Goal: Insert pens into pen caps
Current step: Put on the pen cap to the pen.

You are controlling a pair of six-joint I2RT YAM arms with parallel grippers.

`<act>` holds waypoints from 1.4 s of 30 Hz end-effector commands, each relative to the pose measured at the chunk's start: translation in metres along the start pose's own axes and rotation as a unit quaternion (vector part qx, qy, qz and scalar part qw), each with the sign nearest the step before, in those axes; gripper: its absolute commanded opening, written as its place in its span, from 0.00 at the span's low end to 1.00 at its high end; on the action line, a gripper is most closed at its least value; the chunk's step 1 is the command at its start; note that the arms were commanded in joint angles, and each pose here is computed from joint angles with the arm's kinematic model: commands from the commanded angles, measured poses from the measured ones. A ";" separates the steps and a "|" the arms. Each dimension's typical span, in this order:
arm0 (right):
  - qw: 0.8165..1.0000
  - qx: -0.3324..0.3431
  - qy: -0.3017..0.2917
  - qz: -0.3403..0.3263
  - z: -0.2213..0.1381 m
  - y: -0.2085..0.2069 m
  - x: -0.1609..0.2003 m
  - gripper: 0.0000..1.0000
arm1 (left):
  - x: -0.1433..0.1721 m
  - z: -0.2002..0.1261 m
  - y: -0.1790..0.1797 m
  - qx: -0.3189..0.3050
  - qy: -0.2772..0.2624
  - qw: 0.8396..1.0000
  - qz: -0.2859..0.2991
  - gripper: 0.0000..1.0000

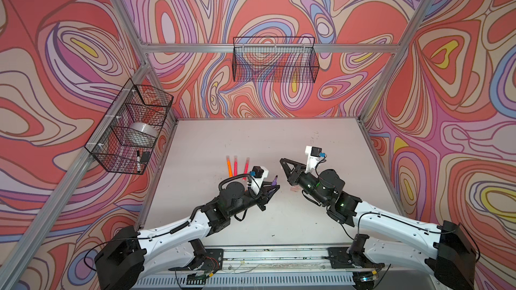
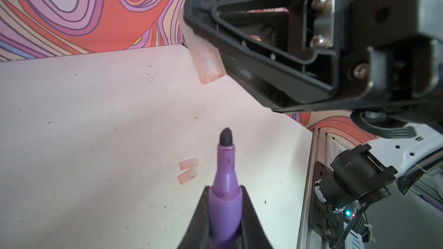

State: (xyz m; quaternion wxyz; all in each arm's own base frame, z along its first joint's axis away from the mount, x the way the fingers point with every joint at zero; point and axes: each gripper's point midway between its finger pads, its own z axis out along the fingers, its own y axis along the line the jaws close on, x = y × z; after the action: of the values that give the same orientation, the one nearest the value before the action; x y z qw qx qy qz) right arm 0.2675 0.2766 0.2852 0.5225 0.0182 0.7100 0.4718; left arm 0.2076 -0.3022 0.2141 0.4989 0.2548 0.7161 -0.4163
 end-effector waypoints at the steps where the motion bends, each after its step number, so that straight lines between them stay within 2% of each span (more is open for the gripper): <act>1: 0.999 -0.027 0.006 0.017 0.000 0.008 0.008 0.00 | -0.020 0.004 -0.002 -0.004 -0.029 1.000 0.003 0.00; 35: 1.000 -0.017 0.017 0.016 0.002 0.004 0.032 0.00 | -0.033 0.006 0.003 -0.023 -0.049 0.999 -0.006 0.00; 41: 1.000 -0.016 0.018 0.010 0.002 0.006 0.037 0.00 | -0.035 0.006 0.011 -0.046 -0.055 0.997 -0.019 0.00; 42: 1.000 -0.015 0.017 0.008 0.001 0.005 0.038 0.00 | -0.048 0.006 0.008 -0.045 -0.068 0.996 -0.021 0.00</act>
State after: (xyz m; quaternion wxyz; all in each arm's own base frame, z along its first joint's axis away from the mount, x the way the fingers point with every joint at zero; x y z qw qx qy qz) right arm 0.2551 0.2959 0.2737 0.5123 0.0201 0.7023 0.4939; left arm 0.2225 -0.3005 0.2121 0.5093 0.2250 0.7308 -0.3948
